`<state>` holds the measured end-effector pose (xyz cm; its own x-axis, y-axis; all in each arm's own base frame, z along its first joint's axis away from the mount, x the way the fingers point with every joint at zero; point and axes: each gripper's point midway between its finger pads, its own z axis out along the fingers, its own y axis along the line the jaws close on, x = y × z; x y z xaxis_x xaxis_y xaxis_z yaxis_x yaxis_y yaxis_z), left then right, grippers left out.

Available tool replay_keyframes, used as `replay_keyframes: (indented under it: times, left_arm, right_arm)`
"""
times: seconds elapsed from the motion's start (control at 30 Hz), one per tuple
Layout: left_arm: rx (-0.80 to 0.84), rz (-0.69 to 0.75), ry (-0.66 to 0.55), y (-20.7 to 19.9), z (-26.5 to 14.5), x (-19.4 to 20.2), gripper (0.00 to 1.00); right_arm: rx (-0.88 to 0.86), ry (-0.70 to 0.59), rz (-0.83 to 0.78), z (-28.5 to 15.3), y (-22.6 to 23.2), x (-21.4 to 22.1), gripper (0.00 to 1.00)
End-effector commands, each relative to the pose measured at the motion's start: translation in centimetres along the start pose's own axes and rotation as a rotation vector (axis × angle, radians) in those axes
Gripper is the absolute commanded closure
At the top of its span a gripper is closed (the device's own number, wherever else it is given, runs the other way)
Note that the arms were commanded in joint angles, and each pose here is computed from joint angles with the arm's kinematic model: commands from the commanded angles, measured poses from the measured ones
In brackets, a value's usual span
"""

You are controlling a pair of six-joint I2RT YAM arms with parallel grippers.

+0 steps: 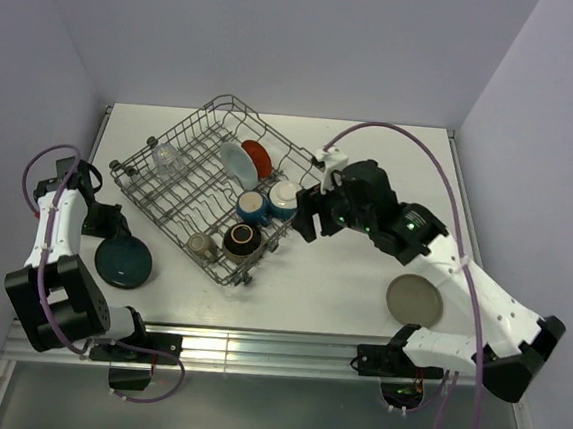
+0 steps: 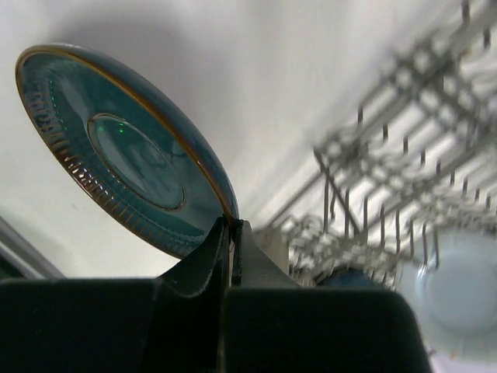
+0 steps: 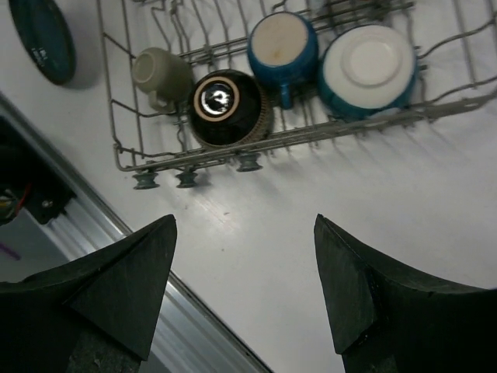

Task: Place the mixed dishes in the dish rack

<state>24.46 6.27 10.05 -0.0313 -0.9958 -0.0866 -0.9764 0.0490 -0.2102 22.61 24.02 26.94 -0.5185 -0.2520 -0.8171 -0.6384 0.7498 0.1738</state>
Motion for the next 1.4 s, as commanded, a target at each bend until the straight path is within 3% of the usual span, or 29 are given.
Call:
replay_keyframes:
  times: [0.0,0.37,0.63,1.03,1.37]
  left_arm:
    - [0.039,0.039,0.046,0.2,-2.6,2.2,1.0]
    - [0.112,0.072,-0.019,1.1,-7.7,2.5,1.0]
    - [0.187,0.109,-0.014,1.6,-12.0,3.4,1.0]
    - [0.324,0.127,0.157,1.4,-15.0,7.1,1.0]
    - [0.387,0.134,0.242,1.0,-16.7,9.0,1.0]
  right_arm:
    - [-0.181,-0.011,0.02,1.4,4.0,-2.0,0.21]
    - [-0.358,0.095,-0.06,7.1,11.3,-2.9,0.22]
    - [-0.537,0.101,-0.086,8.1,17.2,-3.2,0.21]
    - [-0.764,0.112,-0.16,10.0,24.9,-3.1,0.2]
    - [-0.77,0.141,-0.162,13.9,26.5,-2.4,0.2]
